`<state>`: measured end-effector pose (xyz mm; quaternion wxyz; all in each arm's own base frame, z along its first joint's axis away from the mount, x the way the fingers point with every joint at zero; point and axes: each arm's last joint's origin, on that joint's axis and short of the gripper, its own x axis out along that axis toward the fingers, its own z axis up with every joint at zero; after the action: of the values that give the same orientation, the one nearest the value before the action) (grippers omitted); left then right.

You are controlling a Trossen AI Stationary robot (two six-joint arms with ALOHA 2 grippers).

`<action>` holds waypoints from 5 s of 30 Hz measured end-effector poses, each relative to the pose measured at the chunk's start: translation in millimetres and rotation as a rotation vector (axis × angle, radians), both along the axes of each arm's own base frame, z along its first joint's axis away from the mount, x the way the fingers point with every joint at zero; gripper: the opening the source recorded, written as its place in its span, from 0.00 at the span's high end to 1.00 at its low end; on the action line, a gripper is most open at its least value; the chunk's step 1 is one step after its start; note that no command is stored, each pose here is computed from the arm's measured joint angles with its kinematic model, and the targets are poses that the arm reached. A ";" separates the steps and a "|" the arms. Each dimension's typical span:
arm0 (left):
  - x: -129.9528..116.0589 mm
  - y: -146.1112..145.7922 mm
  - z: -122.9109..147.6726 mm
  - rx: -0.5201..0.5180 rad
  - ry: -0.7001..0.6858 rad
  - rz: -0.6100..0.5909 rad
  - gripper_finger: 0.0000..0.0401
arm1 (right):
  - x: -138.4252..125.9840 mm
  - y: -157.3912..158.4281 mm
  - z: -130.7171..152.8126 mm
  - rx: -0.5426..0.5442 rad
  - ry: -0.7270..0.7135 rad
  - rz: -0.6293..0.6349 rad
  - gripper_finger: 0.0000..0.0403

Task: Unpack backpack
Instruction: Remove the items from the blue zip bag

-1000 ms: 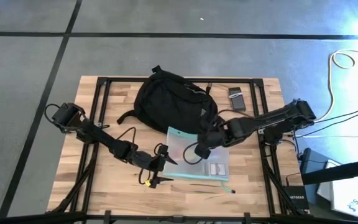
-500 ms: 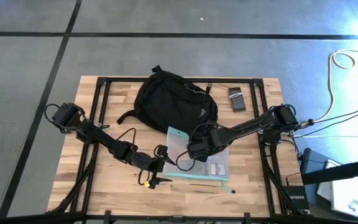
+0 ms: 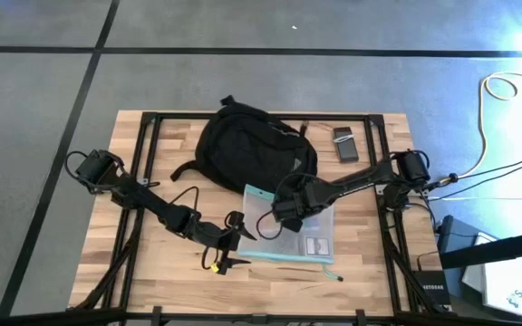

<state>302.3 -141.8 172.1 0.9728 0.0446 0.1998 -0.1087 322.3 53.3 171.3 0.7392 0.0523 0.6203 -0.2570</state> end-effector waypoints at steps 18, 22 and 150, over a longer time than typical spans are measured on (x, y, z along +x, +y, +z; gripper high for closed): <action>0.0 0.1 -0.1 0.003 0.000 0.007 0.21 | 3.5 -22.2 -35.1 0.107 -0.167 -0.014 0.35; 0.0 0.1 -0.1 0.003 -0.001 0.007 0.21 | 4.5 -21.0 -39.5 0.144 -0.152 0.003 0.50; -0.2 0.4 -0.5 -0.019 0.008 0.025 0.21 | -53.0 35.9 124.2 -0.184 -0.208 -0.514 1.00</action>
<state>302.0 -141.4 171.6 0.9736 0.0323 0.2032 -0.0984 269.2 89.1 295.5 0.7111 0.1664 0.4817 -0.4844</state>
